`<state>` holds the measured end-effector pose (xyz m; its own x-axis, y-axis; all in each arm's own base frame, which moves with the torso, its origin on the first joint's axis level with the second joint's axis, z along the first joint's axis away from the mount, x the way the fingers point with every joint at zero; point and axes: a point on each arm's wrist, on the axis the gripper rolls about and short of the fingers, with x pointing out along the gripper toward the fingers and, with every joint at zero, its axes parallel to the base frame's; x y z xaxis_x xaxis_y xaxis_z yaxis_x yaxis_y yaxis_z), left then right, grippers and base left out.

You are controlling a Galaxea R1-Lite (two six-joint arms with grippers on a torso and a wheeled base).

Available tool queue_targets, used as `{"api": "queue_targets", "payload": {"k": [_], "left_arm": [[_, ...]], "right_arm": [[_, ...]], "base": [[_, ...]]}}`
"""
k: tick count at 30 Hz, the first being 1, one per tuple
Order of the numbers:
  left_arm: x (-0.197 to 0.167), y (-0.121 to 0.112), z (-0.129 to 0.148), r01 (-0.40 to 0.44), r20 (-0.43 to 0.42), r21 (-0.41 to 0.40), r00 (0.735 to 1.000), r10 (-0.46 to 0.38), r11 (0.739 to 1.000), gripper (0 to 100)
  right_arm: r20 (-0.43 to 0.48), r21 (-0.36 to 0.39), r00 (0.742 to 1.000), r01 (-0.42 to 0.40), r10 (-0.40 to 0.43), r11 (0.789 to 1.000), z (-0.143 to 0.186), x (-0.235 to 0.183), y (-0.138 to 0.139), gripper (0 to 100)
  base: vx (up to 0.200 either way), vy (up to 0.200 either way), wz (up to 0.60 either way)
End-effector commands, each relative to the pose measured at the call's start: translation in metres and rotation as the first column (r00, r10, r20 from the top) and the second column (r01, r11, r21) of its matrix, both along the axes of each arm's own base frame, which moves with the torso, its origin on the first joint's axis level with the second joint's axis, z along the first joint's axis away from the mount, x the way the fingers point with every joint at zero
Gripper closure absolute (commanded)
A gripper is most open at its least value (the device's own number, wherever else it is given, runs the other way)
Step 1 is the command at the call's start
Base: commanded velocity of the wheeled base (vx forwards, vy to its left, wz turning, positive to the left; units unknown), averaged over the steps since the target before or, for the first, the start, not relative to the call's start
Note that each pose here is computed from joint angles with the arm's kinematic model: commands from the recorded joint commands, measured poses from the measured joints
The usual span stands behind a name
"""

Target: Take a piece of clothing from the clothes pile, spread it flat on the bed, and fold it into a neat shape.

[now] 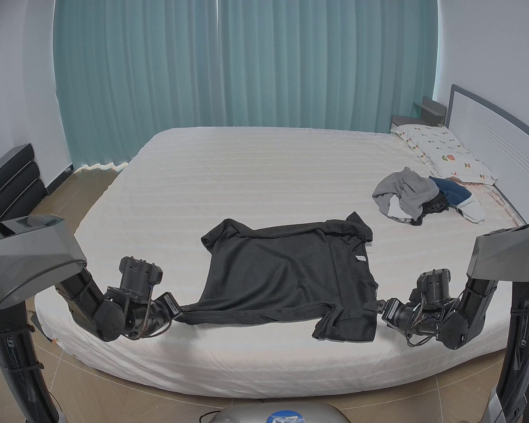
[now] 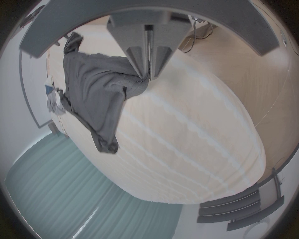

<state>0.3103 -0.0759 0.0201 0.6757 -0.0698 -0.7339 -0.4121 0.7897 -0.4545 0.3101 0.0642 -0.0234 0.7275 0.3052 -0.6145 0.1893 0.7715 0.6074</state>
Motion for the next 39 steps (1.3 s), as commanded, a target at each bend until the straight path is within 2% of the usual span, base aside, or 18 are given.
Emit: {"api": "queue_targets", "payload": {"k": [1,4,8,9,16,17,21,26,29,32,33,36,39], "left_arm": [[0.004,0.011,0.018,-0.036,0.06,-0.014,0.998,0.036,0.999,100],[0.007,0.02,0.023,-0.062,0.08,-0.024,0.995,0.063,0.998,100],[0.01,0.019,0.017,-0.067,0.069,-0.025,0.995,0.068,0.997,100],[0.011,0.019,0.017,-0.066,0.071,-0.025,0.995,0.068,0.997,100],[0.016,0.03,0.021,-0.1,0.09,-0.03,0.991,0.102,0.995,100],[0.018,0.033,0.022,-0.114,0.098,-0.032,0.988,0.116,0.993,100],[0.024,0.034,0.018,-0.139,0.12,-0.062,0.982,0.146,0.988,100],[0.032,0.038,0.009,-0.167,0.155,-0.098,0.971,0.181,0.981,100],[0.032,0.038,0.009,-0.167,0.156,-0.098,0.971,0.181,0.981,100],[0.034,0.04,0.001,-0.178,0.137,-0.101,0.972,0.191,0.979,100],[0.034,0.04,0.0,-0.178,0.137,-0.101,0.972,0.191,0.979,100],[0.034,0.04,-0.004,-0.179,0.125,-0.098,0.974,0.19,0.979,100],[0.034,0.04,-0.007,-0.178,0.117,-0.095,0.975,0.189,0.979,100]], "right_arm": [[-0.002,-0.007,1.0,0.015,-0.015,1.0,-0.01,0.009,0.001,0],[0.021,-0.027,0.998,0.063,-0.063,0.998,-0.015,0.017,0.003,0],[0.053,-0.014,0.995,0.081,-0.08,0.997,-0.015,0.027,0.005,0],[0.055,-0.013,0.995,0.081,-0.08,0.997,-0.015,0.028,0.005,100],[0.115,-0.012,0.988,0.101,-0.099,0.995,-0.015,0.053,0.006,100],[0.161,0.001,0.981,0.111,-0.11,0.994,-0.008,0.065,0.005,100],[0.225,0.016,0.965,0.136,-0.136,0.991,0.006,0.09,-0.002,100],[0.238,0.017,0.96,0.148,-0.148,0.989,0.009,0.116,-0.004,100],[0.238,0.017,0.96,0.148,-0.148,0.989,0.009,0.116,-0.004,100],[0.195,-0.009,0.972,0.135,-0.131,0.991,-0.001,0.116,-0.005,100],[0.187,-0.017,0.974,0.133,-0.128,0.991,-0.002,0.114,-0.007,0],[0.179,-0.03,0.976,0.128,-0.121,0.991,0.006,0.104,-0.016,0],[0.164,-0.014,0.983,0.087,-0.084,0.996,0.014,0.093,-0.025,0]], "base": [[0.0,0.0,0.0],[0.0,0.0,0.0],[0.0,0.0,0.0],[0.0,0.0,0.0],[0.0,0.0,0.0],[0.0,0.0,0.0],[0.0,0.0,0.0],[0.0,0.0,0.0],[0.0,0.0,0.0],[0.0,0.0,0.0],[0.0,0.0,0.0],[0.0,0.0,0.0],[0.0,0.0,0.0]]}}
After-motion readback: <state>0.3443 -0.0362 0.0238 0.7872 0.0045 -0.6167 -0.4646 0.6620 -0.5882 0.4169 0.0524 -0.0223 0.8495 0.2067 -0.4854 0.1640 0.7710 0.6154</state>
